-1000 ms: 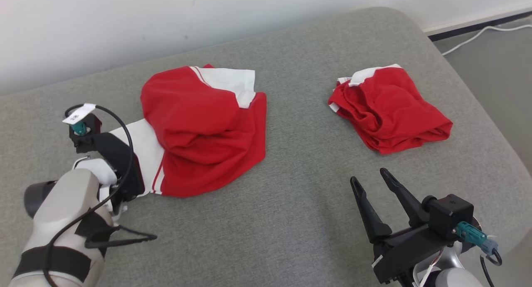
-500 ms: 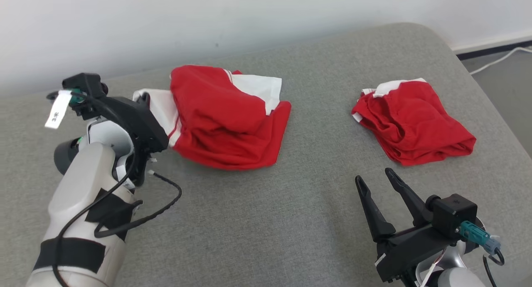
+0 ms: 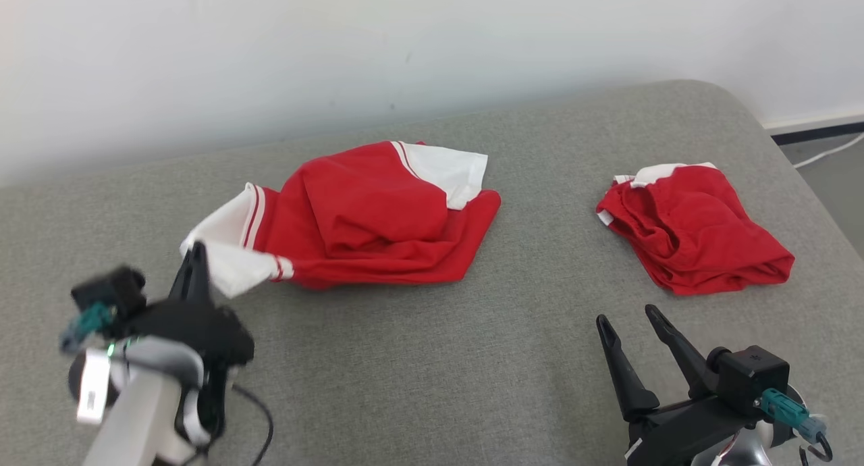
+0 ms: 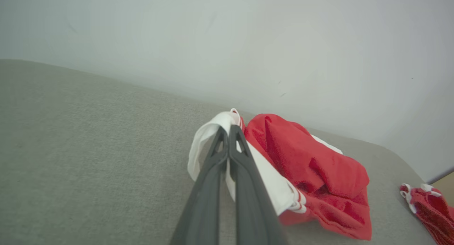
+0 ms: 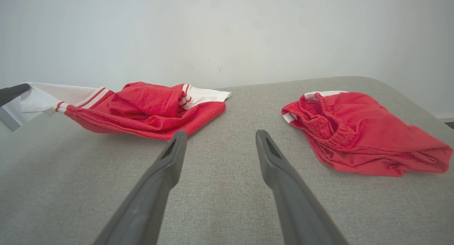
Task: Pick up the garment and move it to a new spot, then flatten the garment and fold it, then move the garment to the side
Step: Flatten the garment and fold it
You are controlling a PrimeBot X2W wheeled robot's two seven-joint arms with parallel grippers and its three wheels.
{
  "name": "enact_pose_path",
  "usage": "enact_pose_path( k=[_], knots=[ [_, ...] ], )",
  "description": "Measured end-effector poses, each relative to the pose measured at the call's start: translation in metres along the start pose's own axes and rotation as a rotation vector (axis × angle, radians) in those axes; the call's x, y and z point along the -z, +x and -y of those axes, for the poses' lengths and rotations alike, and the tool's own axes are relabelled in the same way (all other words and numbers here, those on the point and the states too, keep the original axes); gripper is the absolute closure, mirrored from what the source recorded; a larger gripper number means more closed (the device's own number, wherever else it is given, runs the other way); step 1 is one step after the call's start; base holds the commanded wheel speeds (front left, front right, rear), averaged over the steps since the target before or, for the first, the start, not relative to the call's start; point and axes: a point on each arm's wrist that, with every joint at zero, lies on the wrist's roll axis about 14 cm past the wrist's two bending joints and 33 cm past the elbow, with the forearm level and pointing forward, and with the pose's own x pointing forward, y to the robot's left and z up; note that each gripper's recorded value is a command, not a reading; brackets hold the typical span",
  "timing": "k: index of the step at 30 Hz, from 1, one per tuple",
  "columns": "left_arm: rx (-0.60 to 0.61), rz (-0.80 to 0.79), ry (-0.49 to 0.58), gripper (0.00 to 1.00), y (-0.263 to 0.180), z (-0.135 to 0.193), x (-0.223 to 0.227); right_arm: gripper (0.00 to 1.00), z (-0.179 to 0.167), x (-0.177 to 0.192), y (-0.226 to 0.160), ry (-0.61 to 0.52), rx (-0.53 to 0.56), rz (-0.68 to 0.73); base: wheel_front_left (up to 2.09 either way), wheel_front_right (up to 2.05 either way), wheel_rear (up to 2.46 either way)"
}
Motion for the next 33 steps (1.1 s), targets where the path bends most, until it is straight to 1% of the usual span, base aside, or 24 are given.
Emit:
enact_pose_path(
  k=[4, 11, 16, 20, 21, 22, 26, 29, 30, 31, 32, 33],
  knots=[
    [-0.032, 0.015, 0.026, 1.0, -0.028, -0.017, 0.013, 0.0, -0.005, -0.005, 0.002, -0.001, -0.015, 0.014, 0.0, 0.0, 0.0],
    [-0.056, -0.003, 0.017, 1.0, -0.066, -0.027, 0.035, 0.0, -0.015, -0.005, 0.002, -0.005, -0.048, 0.011, 0.0, 0.0, 0.0],
    [-0.069, -0.02, 0.028, 1.0, -0.084, -0.032, 0.046, 0.0, -0.019, -0.005, 0.004, -0.006, -0.062, 0.008, 0.0, 0.0, 0.0],
    [-0.103, -0.056, 0.019, 1.0, -0.098, -0.039, 0.059, 0.0, -0.021, -0.003, 0.005, -0.008, -0.072, -0.004, 0.0, 0.0, 0.0],
    [-0.109, -0.071, 0.019, 0.96, -0.1, -0.04, 0.062, 0.0, -0.022, -0.003, 0.005, -0.008, -0.074, -0.004, 0.0, 0.0, 0.0],
    [-0.116, -0.081, 0.021, 1.0, -0.103, -0.042, 0.066, 0.0, -0.023, -0.003, 0.005, -0.008, -0.076, -0.004, 0.0, 0.0, 0.0],
    [-0.137, -0.124, 0.03, 1.0, -0.112, -0.045, 0.077, 0.0, -0.026, -0.001, 0.005, -0.008, -0.085, -0.013, 0.0, 0.0, 0.0],
    [-0.131, -0.152, 0.021, 1.0, -0.113, -0.04, 0.082, 0.0, -0.026, -0.002, 0.005, -0.009, -0.085, -0.012, 0.0, 0.0, 0.0],
    [-0.128, -0.156, 0.021, 0.96, -0.113, -0.039, 0.082, 0.0, -0.025, -0.002, 0.005, -0.009, -0.084, -0.012, 0.0, 0.0, 0.0],
    [-0.126, -0.167, 0.025, 0.58, -0.113, -0.039, 0.084, 0.0, -0.025, -0.001, 0.005, -0.009, -0.083, -0.014, 0.0, 0.0, 0.0],
    [-0.126, -0.181, 0.023, 0.0, -0.115, -0.038, 0.087, 0.0, -0.025, -0.001, 0.005, -0.009, -0.082, -0.019, 0.0, 0.0, 0.0],
    [-0.127, -0.196, 0.024, 0.0, -0.116, -0.038, 0.09, 0.0, -0.024, -0.001, 0.005, -0.009, -0.082, -0.019, 0.0, 0.0, 0.0]
  ],
)
